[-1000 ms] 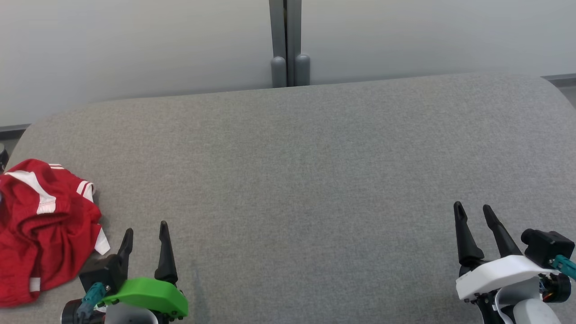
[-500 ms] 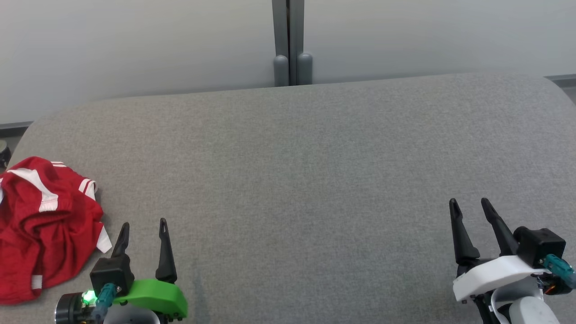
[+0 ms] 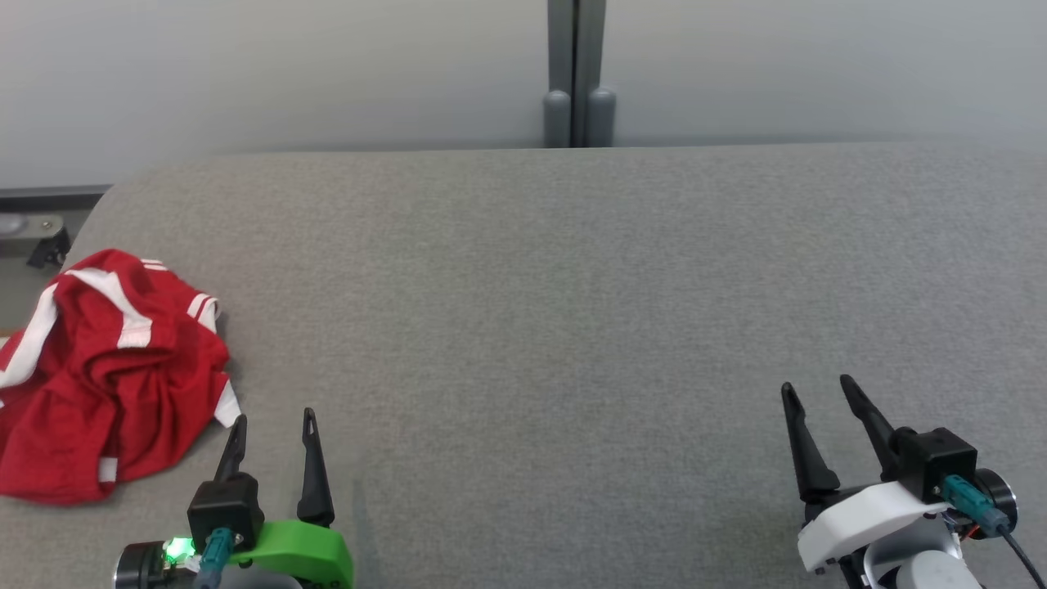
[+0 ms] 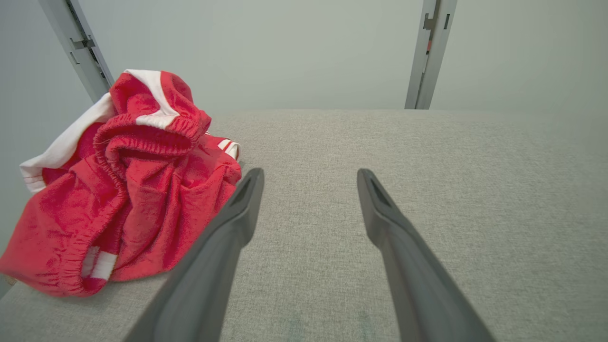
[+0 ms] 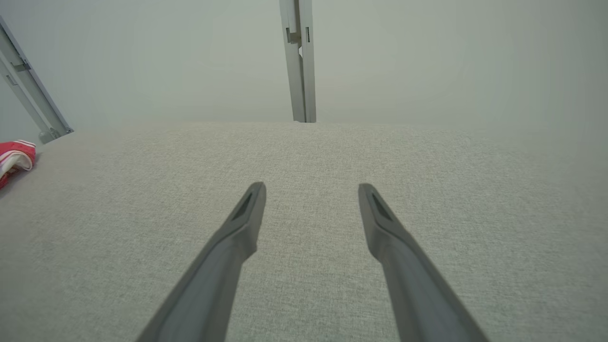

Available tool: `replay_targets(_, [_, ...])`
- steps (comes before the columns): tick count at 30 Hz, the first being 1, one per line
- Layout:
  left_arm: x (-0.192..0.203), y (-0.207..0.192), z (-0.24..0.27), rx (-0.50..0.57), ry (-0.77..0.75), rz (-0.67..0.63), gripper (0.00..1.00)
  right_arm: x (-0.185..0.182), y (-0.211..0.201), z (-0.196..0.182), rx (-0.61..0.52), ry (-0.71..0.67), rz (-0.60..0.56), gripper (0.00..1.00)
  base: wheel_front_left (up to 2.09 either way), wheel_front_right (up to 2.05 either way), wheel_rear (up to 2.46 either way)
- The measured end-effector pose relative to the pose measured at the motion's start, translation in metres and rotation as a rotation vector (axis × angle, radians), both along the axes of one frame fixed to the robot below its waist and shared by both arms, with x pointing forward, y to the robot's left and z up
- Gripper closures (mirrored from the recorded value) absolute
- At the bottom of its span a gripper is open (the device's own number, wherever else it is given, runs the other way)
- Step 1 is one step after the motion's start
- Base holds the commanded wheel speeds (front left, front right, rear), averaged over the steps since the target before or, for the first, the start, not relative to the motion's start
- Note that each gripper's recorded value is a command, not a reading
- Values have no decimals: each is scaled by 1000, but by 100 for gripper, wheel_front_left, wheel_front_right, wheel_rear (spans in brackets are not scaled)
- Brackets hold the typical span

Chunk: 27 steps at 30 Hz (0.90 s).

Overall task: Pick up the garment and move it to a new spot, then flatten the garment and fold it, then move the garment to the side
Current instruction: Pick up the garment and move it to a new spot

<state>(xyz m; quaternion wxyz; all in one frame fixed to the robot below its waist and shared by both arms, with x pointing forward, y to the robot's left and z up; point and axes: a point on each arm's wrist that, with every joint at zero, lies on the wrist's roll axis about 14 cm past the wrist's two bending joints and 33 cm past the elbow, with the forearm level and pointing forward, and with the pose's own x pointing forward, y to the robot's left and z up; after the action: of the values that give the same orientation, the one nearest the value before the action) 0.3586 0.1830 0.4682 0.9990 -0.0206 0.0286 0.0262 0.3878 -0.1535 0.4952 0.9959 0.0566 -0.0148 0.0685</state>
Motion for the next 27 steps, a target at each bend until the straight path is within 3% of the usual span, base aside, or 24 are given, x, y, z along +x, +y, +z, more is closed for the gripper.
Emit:
replay_targets(7, [-22,38,-8,35,24,121,0,16,62,-4,-42,-5,185,0,0,0,0])
replay_targets(18, [-99,117,-29,57,110,418,0,28,173,-4,-63,-37,500,0,0,0,0])
replay_targets(23, [-119,131,-34,19,127,480,0,31,198,-10,-58,-30,575,0,0,0,0])
replay_targets(27, [-111,134,-34,-4,127,467,0,35,200,-22,-57,-4,588,0,0,0,0])
